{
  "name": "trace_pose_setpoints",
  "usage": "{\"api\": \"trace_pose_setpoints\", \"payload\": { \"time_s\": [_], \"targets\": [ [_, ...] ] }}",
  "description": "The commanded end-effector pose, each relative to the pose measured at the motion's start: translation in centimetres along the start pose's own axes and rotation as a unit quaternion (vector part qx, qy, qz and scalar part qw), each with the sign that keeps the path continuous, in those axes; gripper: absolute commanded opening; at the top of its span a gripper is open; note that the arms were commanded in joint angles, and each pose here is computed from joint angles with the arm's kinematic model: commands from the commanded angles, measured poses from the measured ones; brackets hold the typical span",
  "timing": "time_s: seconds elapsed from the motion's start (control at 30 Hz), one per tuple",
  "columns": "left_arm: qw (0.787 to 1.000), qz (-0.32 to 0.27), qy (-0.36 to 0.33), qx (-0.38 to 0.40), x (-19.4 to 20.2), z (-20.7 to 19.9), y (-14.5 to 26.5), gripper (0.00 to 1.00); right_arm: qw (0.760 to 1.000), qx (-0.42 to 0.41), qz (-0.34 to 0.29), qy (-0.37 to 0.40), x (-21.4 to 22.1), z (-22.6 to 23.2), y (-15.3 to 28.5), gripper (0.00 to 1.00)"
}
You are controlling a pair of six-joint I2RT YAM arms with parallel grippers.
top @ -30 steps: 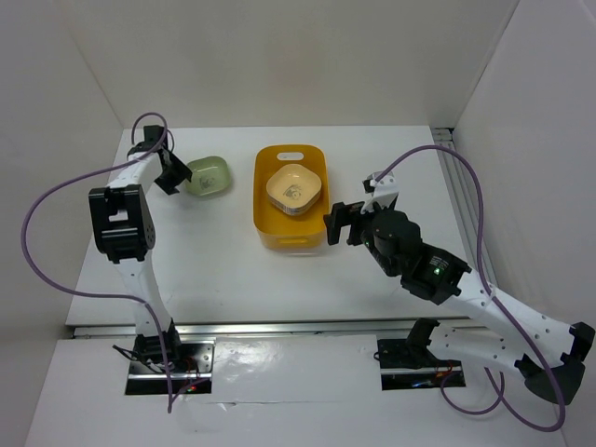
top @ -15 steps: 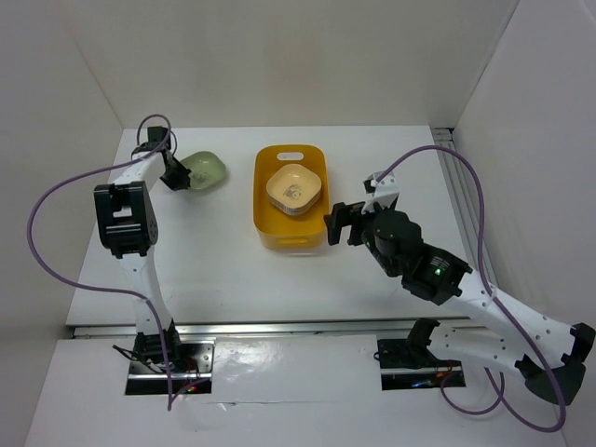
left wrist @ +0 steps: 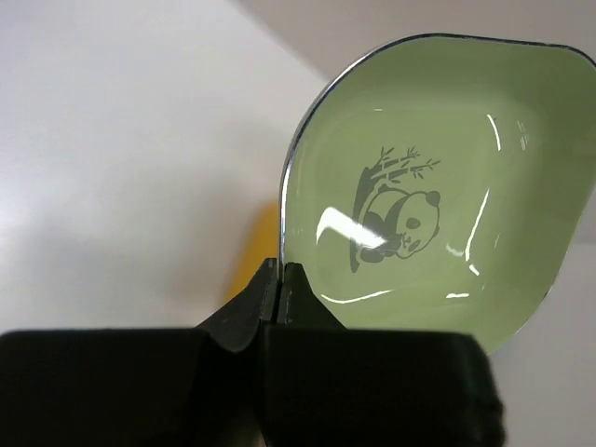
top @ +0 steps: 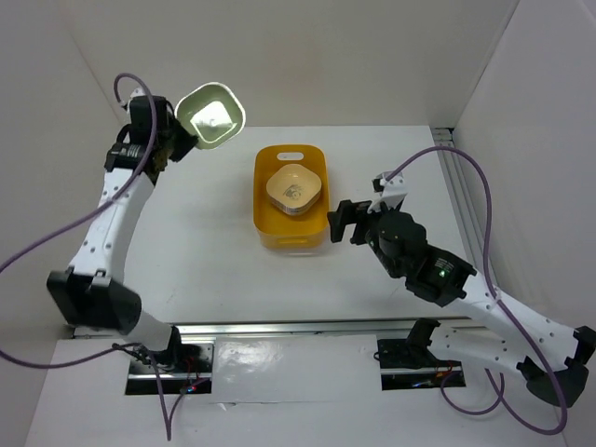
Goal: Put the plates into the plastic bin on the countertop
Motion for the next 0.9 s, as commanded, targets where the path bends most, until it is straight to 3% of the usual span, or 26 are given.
{"api": "trace_pose_setpoints", "payload": {
  "time_s": [0.0, 0.17, 0.37, 0.57, 0.87],
  "targets": [
    [0.999, -0.004, 0.020, 0.050, 1.5, -2.6, 2.6, 0.00, 0.999, 0.018, -0.018, -0.030, -0.7, -0.5, 0.6, 1.00],
    [0.993, 0.041, 0.059, 0.090, 6.2, -6.3, 3.9, 0.00, 0.992, 0.048, -0.068, -0.091, -2.9, -1.9, 2.8, 1.00],
    [0.984, 0.060, 0.105, 0.134, 10.1, -11.3, 3.1, 0.00, 0.987, 0.056, -0.085, -0.120, -4.0, -2.7, 4.5, 1.00],
    [0.985, 0.080, 0.113, 0.106, 12.3, -14.8, -0.8, 0.00, 0.987, 0.050, -0.071, -0.134, -3.3, -2.9, 4.8, 1.00],
    [0.988, 0.104, 0.108, 0.045, 14.9, -15.0, -4.9, 0.00, 0.989, 0.042, -0.055, -0.133, -2.3, -3.1, 4.9, 1.00]
  ]
}}
Point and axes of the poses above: each gripper's point midway between its finger pads, its own y axis back along the fingers, its own z axis along the line the jaws close on, x = y × z, the point moved 7 cm from there along y, back along the fingers, and after that the axes turned 12 degrees about -y, right-handed, at the moved point
